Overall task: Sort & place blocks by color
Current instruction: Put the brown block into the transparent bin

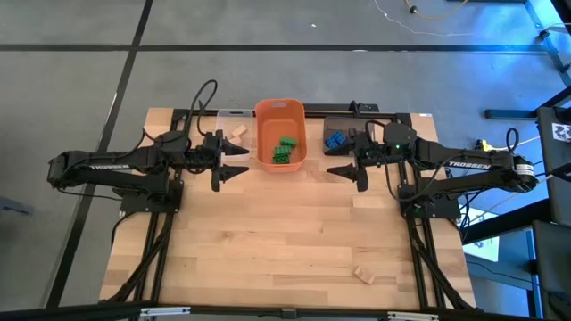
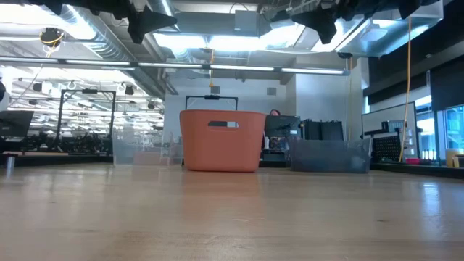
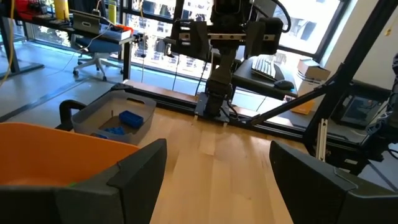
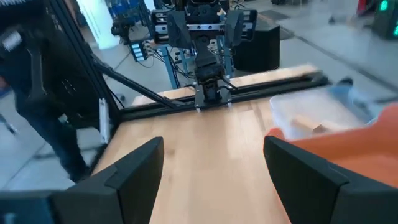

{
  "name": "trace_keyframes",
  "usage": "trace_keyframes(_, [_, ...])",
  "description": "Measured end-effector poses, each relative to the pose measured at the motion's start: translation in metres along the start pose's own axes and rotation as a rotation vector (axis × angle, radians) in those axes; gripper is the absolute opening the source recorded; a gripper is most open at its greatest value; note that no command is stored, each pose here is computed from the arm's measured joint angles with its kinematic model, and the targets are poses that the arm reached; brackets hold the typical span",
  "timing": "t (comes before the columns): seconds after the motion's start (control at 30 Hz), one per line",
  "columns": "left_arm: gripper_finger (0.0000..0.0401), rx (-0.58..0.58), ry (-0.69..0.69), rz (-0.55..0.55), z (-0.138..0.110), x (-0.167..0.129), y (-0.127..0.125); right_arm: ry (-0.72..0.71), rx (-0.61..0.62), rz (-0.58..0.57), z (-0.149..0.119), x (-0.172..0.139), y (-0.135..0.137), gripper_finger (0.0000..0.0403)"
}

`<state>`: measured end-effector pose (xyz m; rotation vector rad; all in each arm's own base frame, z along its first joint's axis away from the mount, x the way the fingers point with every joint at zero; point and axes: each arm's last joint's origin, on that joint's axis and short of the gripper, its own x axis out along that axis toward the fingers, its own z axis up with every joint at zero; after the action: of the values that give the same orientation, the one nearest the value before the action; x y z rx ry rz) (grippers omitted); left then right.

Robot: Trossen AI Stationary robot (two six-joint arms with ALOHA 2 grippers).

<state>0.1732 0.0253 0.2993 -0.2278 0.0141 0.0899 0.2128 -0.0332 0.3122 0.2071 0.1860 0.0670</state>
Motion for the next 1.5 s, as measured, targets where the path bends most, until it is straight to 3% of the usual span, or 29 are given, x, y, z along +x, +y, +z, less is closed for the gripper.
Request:
trace_keyframes(0.17, [0.0277,0.000,0.000,0.000,0.000,0.000,0.000,0.083,0.260,0.100,-0.007,0.003,0.011,0.0276])
trace_keyframes(0.33, [0.0277,0.000,0.001,0.000,0.000,0.000,0.000,0.393,0.496,0.214,-0.032,0.002,0.051,0.0276])
trace_keyframes(0.47, [0.0277,-0.001,0.001,0.001,0.000,0.000,0.000,0.614,0.563,0.215,-0.040,-0.001,0.093,0.0276])
trace_keyframes(0.53, [0.0277,-0.001,0.001,0.001,0.000,0.000,0.000,0.729,0.576,0.162,-0.040,-0.002,0.114,0.0276])
trace_keyframes(0.7, [0.0277,0.000,0.001,0.001,0.000,0.000,0.000,1.079,0.603,-0.122,-0.062,-0.001,0.156,0.0276])
trace_keyframes(0.83, [0.0277,0.029,0.001,0.001,0.000,0.000,0.000,1.225,0.664,-0.299,-0.093,0.009,0.184,0.0276])
trace_keyframes(0.97, [0.0277,0.052,0.001,0.001,0.000,0.000,0.000,1.279,0.796,-0.446,-0.124,0.026,0.203,0.0276])
trace_keyframes(1.13, [0.0277,0.052,0.001,0.001,0.000,0.000,0.000,1.322,0.858,-0.584,-0.159,0.043,0.213,0.0276])
trace_keyframes(1.5, [0.0277,0.053,0.001,0.001,0.000,0.000,0.000,1.347,0.825,-0.695,-0.206,0.067,0.214,0.0276])
